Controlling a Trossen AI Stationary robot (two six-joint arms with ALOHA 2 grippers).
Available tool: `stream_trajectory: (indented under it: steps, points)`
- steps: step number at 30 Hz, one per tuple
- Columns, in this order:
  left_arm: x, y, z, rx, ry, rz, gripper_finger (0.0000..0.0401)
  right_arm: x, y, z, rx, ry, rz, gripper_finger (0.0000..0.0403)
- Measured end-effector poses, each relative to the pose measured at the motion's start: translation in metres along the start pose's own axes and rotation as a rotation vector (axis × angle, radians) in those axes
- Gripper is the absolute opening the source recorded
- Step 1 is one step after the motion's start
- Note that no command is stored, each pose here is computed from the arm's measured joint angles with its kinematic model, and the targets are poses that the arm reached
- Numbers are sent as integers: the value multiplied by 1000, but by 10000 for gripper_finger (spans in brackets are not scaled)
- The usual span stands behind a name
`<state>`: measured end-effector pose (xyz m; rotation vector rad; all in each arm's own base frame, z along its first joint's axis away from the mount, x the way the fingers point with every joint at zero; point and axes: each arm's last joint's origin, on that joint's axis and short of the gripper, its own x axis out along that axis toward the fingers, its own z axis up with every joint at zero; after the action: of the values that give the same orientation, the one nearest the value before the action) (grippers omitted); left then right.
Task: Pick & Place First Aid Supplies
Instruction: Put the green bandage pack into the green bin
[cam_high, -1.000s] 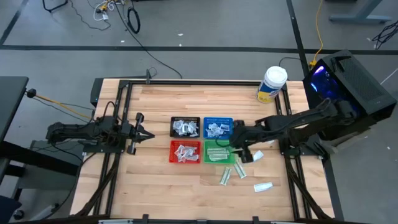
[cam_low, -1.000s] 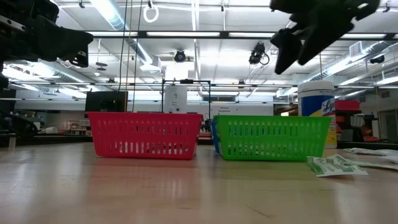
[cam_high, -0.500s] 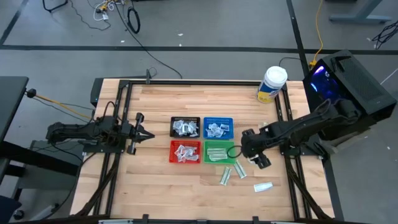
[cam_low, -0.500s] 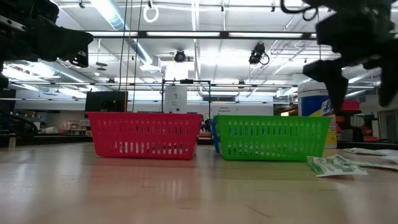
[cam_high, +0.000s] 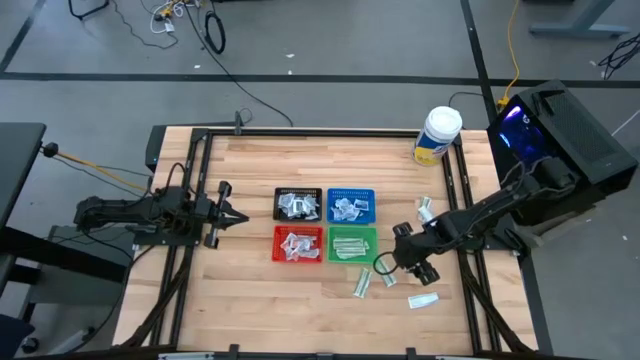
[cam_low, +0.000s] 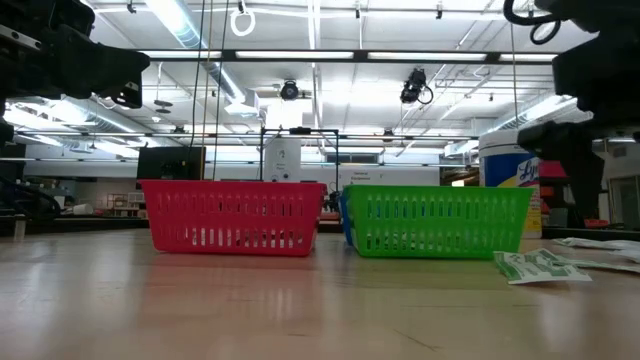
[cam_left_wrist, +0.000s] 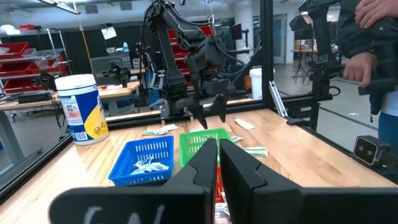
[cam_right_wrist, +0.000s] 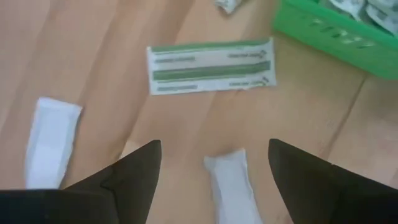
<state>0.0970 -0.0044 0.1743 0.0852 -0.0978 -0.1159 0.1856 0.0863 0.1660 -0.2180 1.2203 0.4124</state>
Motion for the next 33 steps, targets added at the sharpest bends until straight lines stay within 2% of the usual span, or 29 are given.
stream_trajectory:
  steps: [5,7,13,19,29,33]
  points:
    - [0,0,0,0,0,0,25,4,-3,-5,60,5,-125,300]
    - [0,0,0,0,0,0,25,5,-3,-8,75,16,-142,300]
    - [0,0,0,0,0,0,25,13,-3,-18,75,46,-105,300]
    - [0,0,0,0,0,0,25,17,-4,-24,72,58,-129,300]
    - [0,0,0,0,0,0,25,29,-4,-31,79,67,-104,300]
    - [0,0,0,0,0,0,25,30,-4,-30,79,61,-96,288]
